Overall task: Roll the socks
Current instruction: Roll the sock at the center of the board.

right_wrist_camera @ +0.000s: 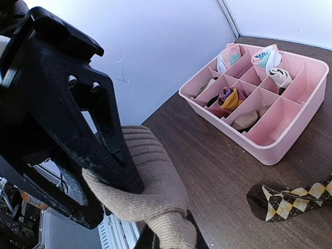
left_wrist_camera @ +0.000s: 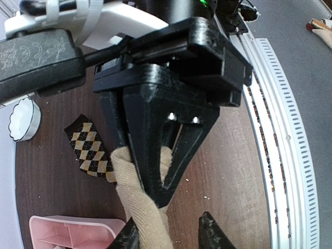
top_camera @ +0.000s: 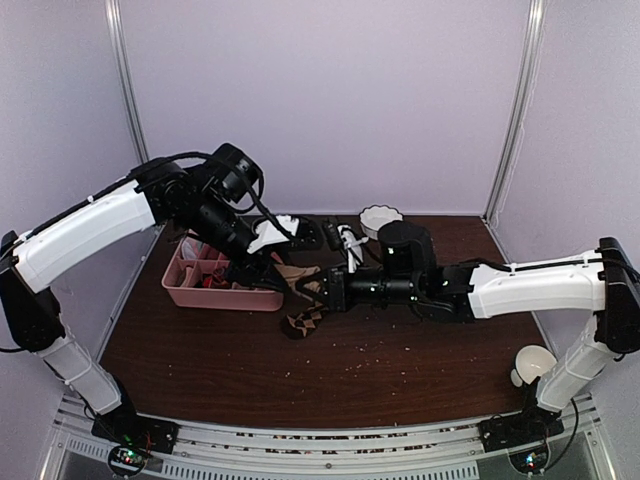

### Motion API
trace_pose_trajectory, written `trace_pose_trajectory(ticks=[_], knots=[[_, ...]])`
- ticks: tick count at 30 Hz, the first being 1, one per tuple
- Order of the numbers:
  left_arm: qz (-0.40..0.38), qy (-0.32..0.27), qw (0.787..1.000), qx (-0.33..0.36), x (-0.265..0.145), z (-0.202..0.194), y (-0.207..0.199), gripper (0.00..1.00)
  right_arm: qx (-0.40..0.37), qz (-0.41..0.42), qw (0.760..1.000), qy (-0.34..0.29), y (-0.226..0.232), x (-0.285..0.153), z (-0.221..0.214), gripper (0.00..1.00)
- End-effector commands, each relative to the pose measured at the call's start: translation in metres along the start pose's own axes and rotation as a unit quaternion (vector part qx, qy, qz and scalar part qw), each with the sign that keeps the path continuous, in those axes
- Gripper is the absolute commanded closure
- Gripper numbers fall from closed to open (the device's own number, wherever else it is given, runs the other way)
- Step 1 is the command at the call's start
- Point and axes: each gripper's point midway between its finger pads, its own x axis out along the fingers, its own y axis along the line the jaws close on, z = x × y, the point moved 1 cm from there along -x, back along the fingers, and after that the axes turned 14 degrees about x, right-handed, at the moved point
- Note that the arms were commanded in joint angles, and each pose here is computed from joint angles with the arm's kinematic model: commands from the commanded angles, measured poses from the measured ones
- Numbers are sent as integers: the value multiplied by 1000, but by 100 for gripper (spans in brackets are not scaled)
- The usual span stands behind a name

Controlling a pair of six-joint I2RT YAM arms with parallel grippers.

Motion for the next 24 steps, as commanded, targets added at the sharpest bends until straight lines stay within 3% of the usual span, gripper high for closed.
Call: trace_pose_trajectory(ticks=[1,6,12,19,24], knots=[[-57,-50,996,-36,-9,19,-23,65,-14,-7,999,-48,3,-13,25,100],[-38,-80,992,-88,-21,25,-8,65,-41,-10,997,-64,4,-22,28,100],[-77,-165,966,-183,-37,29,5,65,-79,10,994,-79,14,-34,30,100],[-113,-191,956,-194,-36,34,1,66,-121,21,989,-85,29,-39,30,100],[-91,-187,962,-179,-45,38,5,64,-129,10,987,-90,24,-42,28,100]])
